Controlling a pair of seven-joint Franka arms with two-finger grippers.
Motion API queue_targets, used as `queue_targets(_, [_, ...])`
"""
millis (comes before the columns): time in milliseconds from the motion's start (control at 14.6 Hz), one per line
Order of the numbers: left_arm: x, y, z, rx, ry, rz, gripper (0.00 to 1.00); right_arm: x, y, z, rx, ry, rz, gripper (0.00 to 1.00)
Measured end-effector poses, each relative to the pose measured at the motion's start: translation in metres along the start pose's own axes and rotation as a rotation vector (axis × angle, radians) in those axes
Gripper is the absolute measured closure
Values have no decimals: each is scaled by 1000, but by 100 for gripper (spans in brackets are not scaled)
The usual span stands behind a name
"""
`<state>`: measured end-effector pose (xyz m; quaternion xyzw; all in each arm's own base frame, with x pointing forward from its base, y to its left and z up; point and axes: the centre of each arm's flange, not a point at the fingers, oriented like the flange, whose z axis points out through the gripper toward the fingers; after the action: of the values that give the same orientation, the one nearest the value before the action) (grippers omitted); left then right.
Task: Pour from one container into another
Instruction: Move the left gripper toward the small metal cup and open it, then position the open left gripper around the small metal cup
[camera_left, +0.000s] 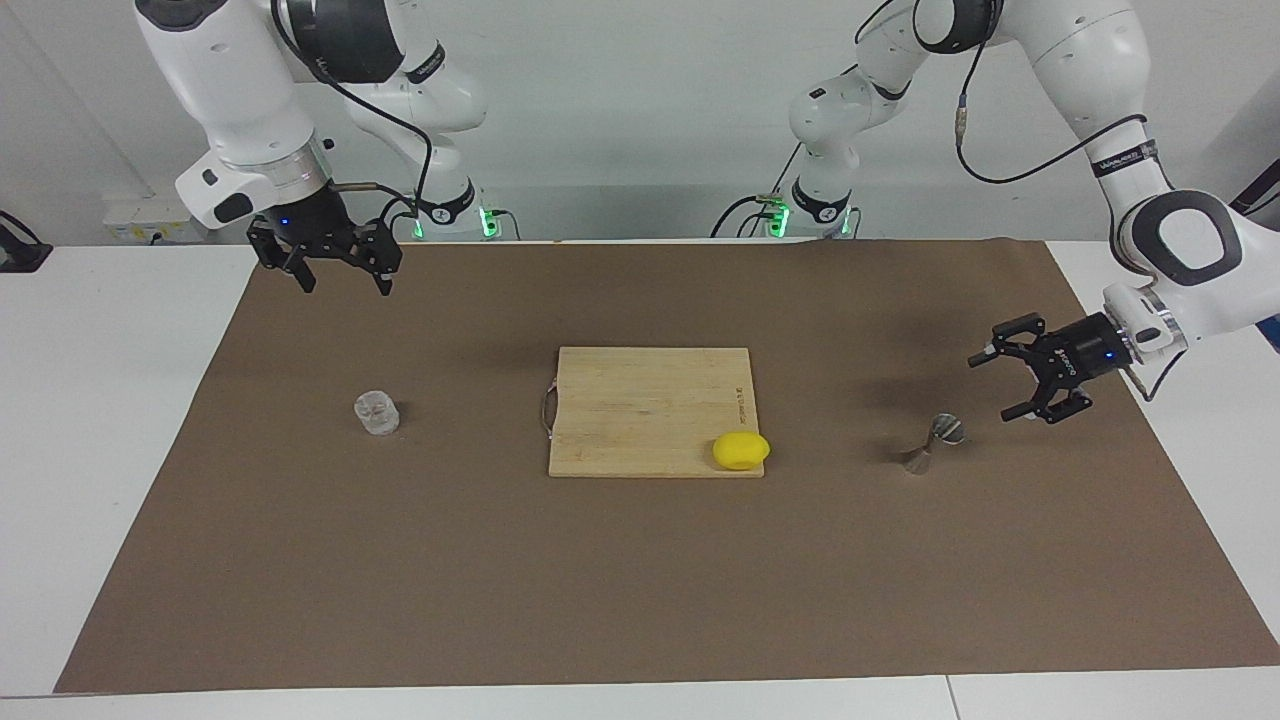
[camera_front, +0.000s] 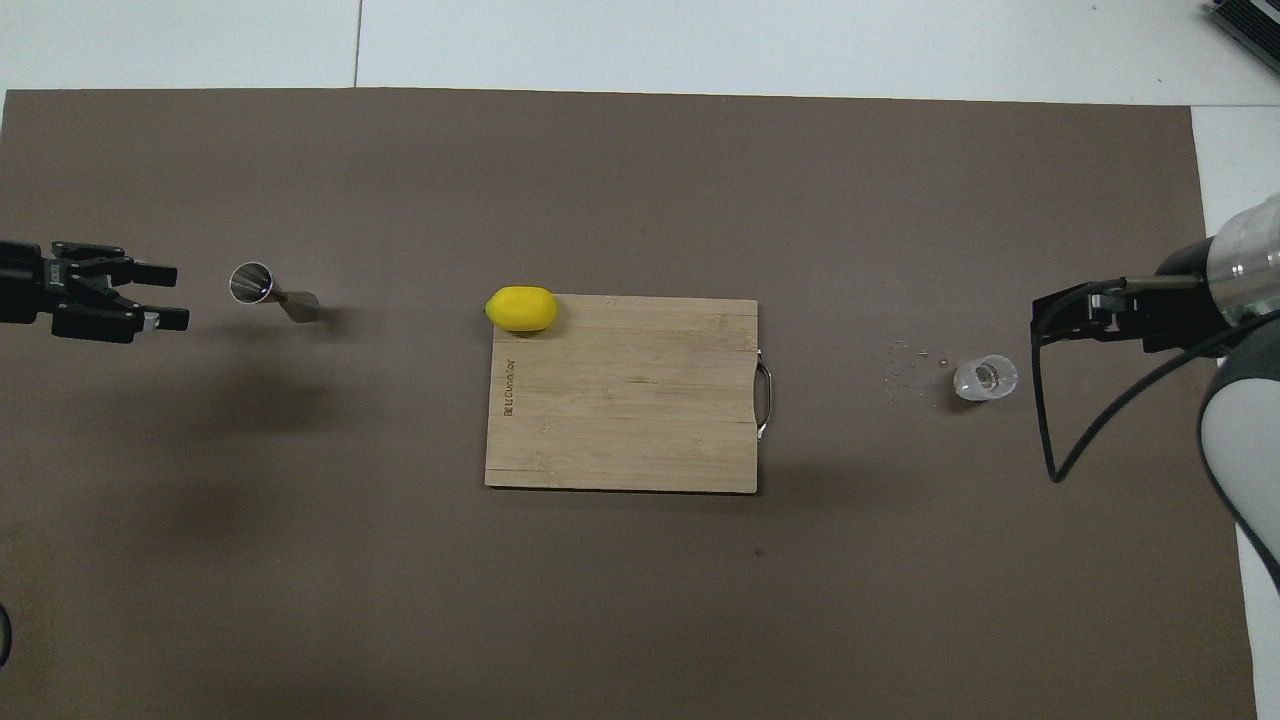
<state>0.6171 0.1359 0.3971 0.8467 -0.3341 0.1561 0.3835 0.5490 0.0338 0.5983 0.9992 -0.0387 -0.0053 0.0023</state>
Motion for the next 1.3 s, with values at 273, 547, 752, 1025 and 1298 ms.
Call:
queue_targets(273, [-14,-13,7,-28,12,91,0,0,0,0,0,0,0,0])
queue_targets(547, [-22,-30,10,-70,81,300,0,0,0,0,0,0,0,0])
queue_targets(752, [-33,-51,25,-138,166,357,0,0,0,0,0,0,0,0])
queue_targets(1025, [-33,-61,47,-214,279,394,0,0,0,0,0,0,1,0])
queue_targets(1298, [-20,-67,64,-267,417,490,0,0,0,0,0,0,1,0])
